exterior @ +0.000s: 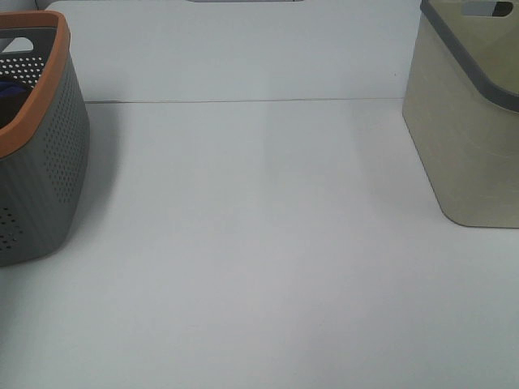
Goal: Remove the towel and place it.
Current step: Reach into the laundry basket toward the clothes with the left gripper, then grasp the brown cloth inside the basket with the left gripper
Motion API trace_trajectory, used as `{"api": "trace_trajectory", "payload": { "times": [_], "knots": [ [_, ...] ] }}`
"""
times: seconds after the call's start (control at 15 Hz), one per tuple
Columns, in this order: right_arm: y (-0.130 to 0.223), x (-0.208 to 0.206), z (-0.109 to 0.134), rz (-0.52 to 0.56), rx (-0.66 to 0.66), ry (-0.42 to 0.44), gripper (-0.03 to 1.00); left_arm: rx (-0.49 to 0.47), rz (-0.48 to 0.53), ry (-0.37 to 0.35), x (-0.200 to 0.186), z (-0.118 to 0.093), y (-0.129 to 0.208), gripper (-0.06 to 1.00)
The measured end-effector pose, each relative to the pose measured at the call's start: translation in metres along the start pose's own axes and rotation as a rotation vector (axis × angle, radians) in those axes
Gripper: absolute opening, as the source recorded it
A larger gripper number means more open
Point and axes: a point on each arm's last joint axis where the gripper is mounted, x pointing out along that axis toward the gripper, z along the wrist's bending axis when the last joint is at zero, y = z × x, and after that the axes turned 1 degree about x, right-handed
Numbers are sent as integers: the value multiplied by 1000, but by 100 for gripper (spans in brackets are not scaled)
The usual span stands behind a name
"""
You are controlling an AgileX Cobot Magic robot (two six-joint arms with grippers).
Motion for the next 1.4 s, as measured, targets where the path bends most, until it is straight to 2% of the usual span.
{"api": "trace_trajectory", "payload": {
  "times": [0.2,0.47,0.67,1.07,1.4],
  "knots": [
    [0,0,0,0,0,0,85,10,16,47,33,-5,-1,95],
    [0,0,0,0,0,0,85,-14,-26,36,58,-5,-7,91],
    [0,0,0,0,0,0,85,28,-36,52,62,-10,-14,77],
    [0,0,0,0,0,0,85,38,-24,84,63,-13,-14,45],
    [0,0,0,0,0,0,85,38,-23,87,63,-14,-14,41]
  ]
}}
